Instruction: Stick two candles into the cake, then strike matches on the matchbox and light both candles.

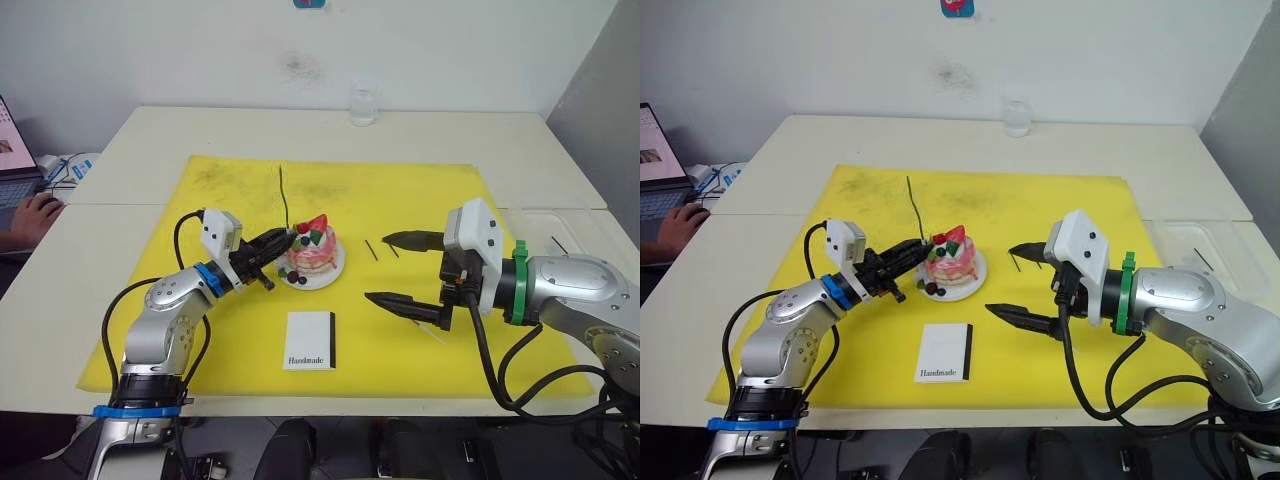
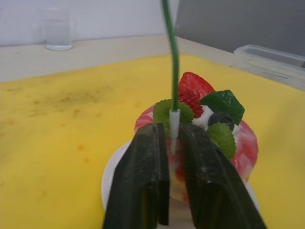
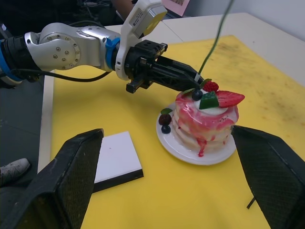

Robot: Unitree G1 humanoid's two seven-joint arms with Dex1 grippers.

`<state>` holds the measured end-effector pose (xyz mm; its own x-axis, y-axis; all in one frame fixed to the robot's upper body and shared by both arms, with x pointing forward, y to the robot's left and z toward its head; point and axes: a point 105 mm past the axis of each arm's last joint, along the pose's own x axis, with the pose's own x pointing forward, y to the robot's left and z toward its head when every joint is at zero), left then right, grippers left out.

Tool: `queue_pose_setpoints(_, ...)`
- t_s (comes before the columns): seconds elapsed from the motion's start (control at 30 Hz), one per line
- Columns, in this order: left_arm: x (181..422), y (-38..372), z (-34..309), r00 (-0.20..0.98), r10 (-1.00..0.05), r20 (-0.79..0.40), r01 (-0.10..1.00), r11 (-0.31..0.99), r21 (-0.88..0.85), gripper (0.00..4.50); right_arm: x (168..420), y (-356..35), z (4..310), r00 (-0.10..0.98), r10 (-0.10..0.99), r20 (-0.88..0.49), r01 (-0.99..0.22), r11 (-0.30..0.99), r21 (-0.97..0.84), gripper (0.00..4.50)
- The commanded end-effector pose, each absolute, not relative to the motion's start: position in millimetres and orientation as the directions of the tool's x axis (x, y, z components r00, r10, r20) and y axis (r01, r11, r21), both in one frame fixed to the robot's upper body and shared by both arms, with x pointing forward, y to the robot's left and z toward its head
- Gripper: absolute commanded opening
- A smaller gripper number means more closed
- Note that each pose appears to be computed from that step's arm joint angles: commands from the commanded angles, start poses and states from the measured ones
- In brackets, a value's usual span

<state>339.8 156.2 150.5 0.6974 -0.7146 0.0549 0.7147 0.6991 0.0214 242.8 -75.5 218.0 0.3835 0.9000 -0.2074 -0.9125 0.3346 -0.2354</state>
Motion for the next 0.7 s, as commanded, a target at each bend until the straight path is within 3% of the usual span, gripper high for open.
queue_pose_setpoints(0.03, 335, 158, 164, 0.694, -0.714, 0.089, 0.713, 0.699, 0.046, 2.13, 239, -73, 226, 0.375, 0.910, -0.179, -0.906, 0.319, -0.276, 4.50)
queue_pose_setpoints(0.3, 331, 177, 169, 0.738, -0.669, 0.088, 0.662, 0.743, 0.098, 4.46, 240, -72, 226, 0.375, 0.911, -0.170, -0.906, 0.322, -0.274, 4.50)
queue_pose_setpoints(0.53, 323, 192, 183, 0.731, -0.679, 0.066, 0.665, 0.731, 0.153, 4.46, 242, -75, 227, 0.399, 0.904, -0.153, -0.893, 0.346, -0.287, 4.50)
queue_pose_setpoints(0.7, 289, 202, 179, 0.624, -0.774, -0.109, 0.780, 0.609, 0.147, 4.46, 244, -92, 224, 0.462, 0.869, -0.175, -0.867, 0.401, -0.296, 4.50)
